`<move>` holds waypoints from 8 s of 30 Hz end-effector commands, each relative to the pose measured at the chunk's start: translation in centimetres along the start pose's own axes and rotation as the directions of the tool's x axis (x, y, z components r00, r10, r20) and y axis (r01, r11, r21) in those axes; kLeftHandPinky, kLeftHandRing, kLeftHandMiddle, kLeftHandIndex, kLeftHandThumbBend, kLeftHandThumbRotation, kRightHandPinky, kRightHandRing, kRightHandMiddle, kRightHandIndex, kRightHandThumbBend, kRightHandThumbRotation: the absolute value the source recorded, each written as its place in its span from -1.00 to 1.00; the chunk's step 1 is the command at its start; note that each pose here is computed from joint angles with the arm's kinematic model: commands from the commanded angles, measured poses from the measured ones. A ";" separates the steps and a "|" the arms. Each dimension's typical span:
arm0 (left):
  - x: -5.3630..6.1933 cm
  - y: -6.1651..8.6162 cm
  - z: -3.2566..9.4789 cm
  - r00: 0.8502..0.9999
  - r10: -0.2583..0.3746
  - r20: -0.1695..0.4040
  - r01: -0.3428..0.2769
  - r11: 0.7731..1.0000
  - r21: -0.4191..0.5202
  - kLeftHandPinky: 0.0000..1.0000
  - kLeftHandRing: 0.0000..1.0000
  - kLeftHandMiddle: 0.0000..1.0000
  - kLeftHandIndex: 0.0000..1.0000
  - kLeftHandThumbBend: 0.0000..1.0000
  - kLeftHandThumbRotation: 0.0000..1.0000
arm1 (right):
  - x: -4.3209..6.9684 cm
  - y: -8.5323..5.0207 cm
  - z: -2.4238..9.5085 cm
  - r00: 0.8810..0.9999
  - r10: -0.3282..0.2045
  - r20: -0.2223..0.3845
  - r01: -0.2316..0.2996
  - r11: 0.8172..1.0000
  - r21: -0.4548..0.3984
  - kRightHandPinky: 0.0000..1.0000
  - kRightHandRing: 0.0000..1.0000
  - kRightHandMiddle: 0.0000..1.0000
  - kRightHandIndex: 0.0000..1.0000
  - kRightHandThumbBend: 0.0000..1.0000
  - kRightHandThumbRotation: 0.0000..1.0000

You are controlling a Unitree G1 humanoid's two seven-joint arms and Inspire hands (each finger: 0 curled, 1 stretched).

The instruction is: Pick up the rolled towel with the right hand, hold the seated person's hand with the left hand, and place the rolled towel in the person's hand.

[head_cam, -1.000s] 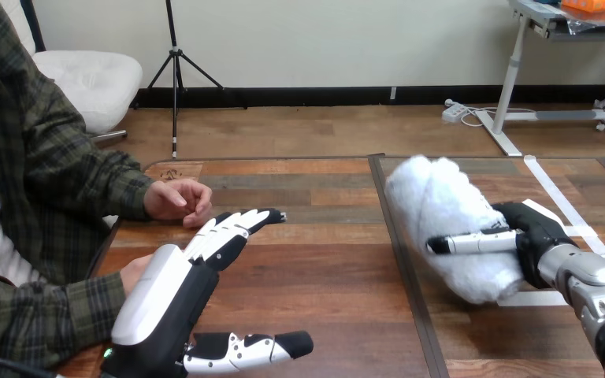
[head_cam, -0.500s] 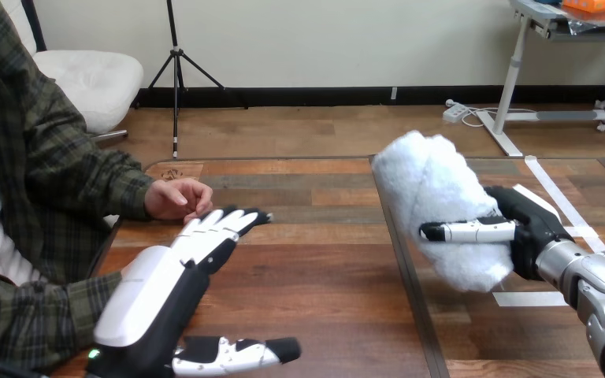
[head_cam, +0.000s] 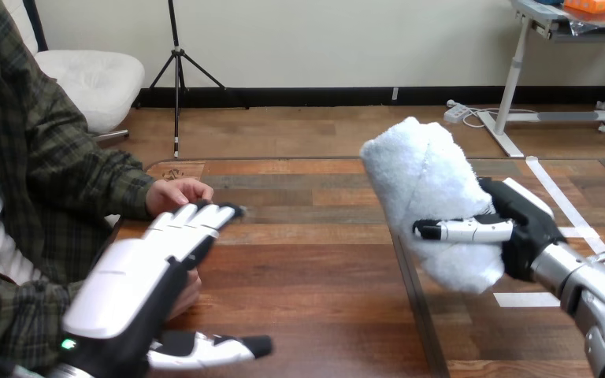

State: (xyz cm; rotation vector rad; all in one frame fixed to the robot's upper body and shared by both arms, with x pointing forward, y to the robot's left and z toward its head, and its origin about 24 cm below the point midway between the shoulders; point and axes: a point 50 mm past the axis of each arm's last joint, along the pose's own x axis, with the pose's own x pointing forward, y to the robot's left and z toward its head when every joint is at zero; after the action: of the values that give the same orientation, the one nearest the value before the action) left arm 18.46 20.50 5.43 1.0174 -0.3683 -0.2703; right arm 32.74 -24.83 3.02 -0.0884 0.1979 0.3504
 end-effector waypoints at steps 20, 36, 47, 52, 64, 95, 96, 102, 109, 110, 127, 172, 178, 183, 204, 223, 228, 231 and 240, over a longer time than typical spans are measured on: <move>1.8 6.9 -2.5 0.994 -0.023 -0.108 0.056 0.949 0.312 0.76 0.82 0.78 0.79 1.00 -0.09 | -1.9 2.6 3.4 0.961 0.087 0.263 -0.120 0.986 0.114 -0.72 -0.62 -0.45 -0.23 0.75 -1.00; 2.4 7.9 -5.0 0.977 -0.073 -0.200 0.143 0.922 0.360 0.67 0.75 0.72 0.75 1.00 -0.21 | -4.4 3.5 4.4 0.931 0.134 0.338 -0.179 0.978 0.104 -0.69 -0.61 -0.43 -0.23 0.73 -1.00; 2.8 7.9 -7.0 0.962 -0.091 -0.259 0.183 0.915 0.360 0.65 0.74 0.71 0.73 1.00 -0.28 | -6.2 4.0 5.3 0.924 0.129 0.361 -0.165 0.984 0.070 -0.70 -0.63 -0.48 -0.25 0.73 -1.00; 2.9 7.6 -8.0 0.958 -0.092 -0.273 0.192 0.911 0.365 0.64 0.73 0.70 0.72 1.00 -0.29 | -7.0 4.2 5.8 0.920 0.127 0.370 -0.155 0.987 0.046 -0.73 -0.65 -0.49 -0.26 0.71 -1.00; 3.2 6.9 -10.4 0.933 -0.119 -0.340 0.256 0.884 0.391 0.61 0.71 0.69 0.70 1.00 -0.26 | -9.1 4.7 7.1 0.899 0.149 0.412 -0.164 0.986 0.000 -0.76 -0.65 -0.49 -0.33 0.73 -1.00; 3.4 5.4 -14.4 0.862 -0.150 -0.485 0.387 0.813 0.436 0.57 0.65 0.67 0.68 1.00 -0.32 | -13.3 6.3 10.5 0.768 0.259 0.586 -0.304 0.953 -0.023 -0.81 -0.69 -0.54 -0.46 0.75 -1.00; 3.5 5.3 -14.5 0.860 -0.150 -0.488 0.391 0.810 0.438 0.56 0.64 0.66 0.68 1.00 -0.32 | -13.4 6.3 10.6 0.758 0.266 0.596 -0.313 0.949 -0.026 -0.81 -0.69 -0.54 -0.46 0.73 -1.00; 3.7 4.9 -14.8 0.837 -0.172 -0.519 0.431 0.792 0.433 0.49 0.57 0.63 0.66 1.00 -0.26 | -13.7 6.4 10.9 0.734 0.291 0.613 -0.367 0.930 -0.002 -0.80 -0.66 -0.53 -0.44 0.70 -1.00; 3.9 4.5 -15.0 0.835 -0.172 -0.522 0.431 0.794 0.429 0.35 0.44 0.53 0.59 1.00 -0.31 | -14.2 6.7 11.3 0.718 0.294 0.631 -0.388 0.921 0.013 -0.79 -0.65 -0.54 -0.43 0.79 -1.00; 4.0 4.4 -15.0 0.836 -0.168 -0.522 0.427 0.797 0.427 0.34 0.43 0.52 0.58 1.00 -0.32 | -14.3 6.7 11.4 0.714 0.293 0.636 -0.388 0.922 0.010 -0.79 -0.65 -0.54 -0.43 0.79 -1.00; 5.0 4.1 -14.6 0.850 -0.152 -0.505 0.389 0.826 0.407 -0.04 0.02 0.11 0.18 0.92 -0.91 | -15.0 6.8 12.0 0.707 0.285 0.647 -0.400 0.916 0.033 -0.81 -0.68 -0.61 -0.52 0.76 -1.00; 5.4 3.9 -13.4 0.899 -0.113 -0.424 0.270 0.904 0.332 -0.49 -0.36 -0.21 -0.18 0.72 -1.00 | -11.7 6.9 12.4 0.708 0.285 0.647 -0.414 0.909 0.052 -0.77 -0.64 -0.53 -0.40 0.78 -1.00; 5.5 4.1 -13.0 0.910 -0.103 -0.402 0.249 0.911 0.330 -0.50 -0.37 -0.21 -0.19 0.70 -1.00 | -10.8 7.1 12.2 0.708 0.277 0.650 -0.405 0.913 0.051 -0.76 -0.62 -0.52 -0.38 0.79 -1.00; 5.7 4.3 -12.5 0.925 -0.083 -0.370 0.216 0.918 0.332 -0.52 -0.39 -0.24 -0.22 0.68 -1.00 | -10.0 7.4 11.9 0.700 0.298 0.649 -0.449 0.891 0.075 -0.76 -0.63 -0.48 -0.38 0.70 -1.00; 6.1 4.8 -9.7 0.963 -0.012 -0.271 0.082 0.965 0.249 -0.56 -0.44 -0.30 -0.29 0.70 -1.00 | -6.7 8.7 10.8 0.771 0.299 0.563 -0.391 0.919 0.047 -0.69 -0.60 -0.46 -0.37 0.72 -1.00; 6.3 5.2 -6.7 0.980 0.034 -0.195 0.010 0.976 0.216 -0.59 -0.47 -0.33 -0.32 0.74 -1.00 | -4.5 9.7 10.0 0.768 0.351 0.535 -0.405 0.914 -0.017 -0.73 -0.62 -0.44 -0.28 0.55 -1.00; 6.4 5.2 -6.0 0.983 0.043 -0.180 -0.005 0.979 0.203 -0.59 -0.47 -0.33 -0.32 0.75 -1.00 | -4.1 9.9 9.7 0.780 0.343 0.524 -0.397 0.918 -0.009 -0.75 -0.64 -0.47 -0.30 0.56 -1.00; 6.4 5.2 -5.7 0.984 0.046 -0.172 -0.013 0.982 0.190 -0.59 -0.47 -0.33 -0.32 0.76 -1.00 | -3.9 10.0 9.5 0.782 0.344 0.520 -0.399 0.917 -0.008 -0.76 -0.66 -0.49 -0.31 0.56 -1.00; 6.5 5.4 -4.2 0.989 0.064 -0.135 -0.043 0.987 0.154 -0.60 -0.48 -0.35 -0.32 0.78 -1.00 | -3.2 10.1 8.7 0.797 0.346 0.495 -0.405 0.914 0.013 -0.78 -0.68 -0.51 -0.31 0.57 -1.00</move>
State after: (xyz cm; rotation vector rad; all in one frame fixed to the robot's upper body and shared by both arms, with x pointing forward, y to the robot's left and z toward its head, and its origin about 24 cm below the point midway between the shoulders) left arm 25.93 25.35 6.74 1.2162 -0.1673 -0.1558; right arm 26.36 -16.15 9.22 0.1895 -0.1531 0.7255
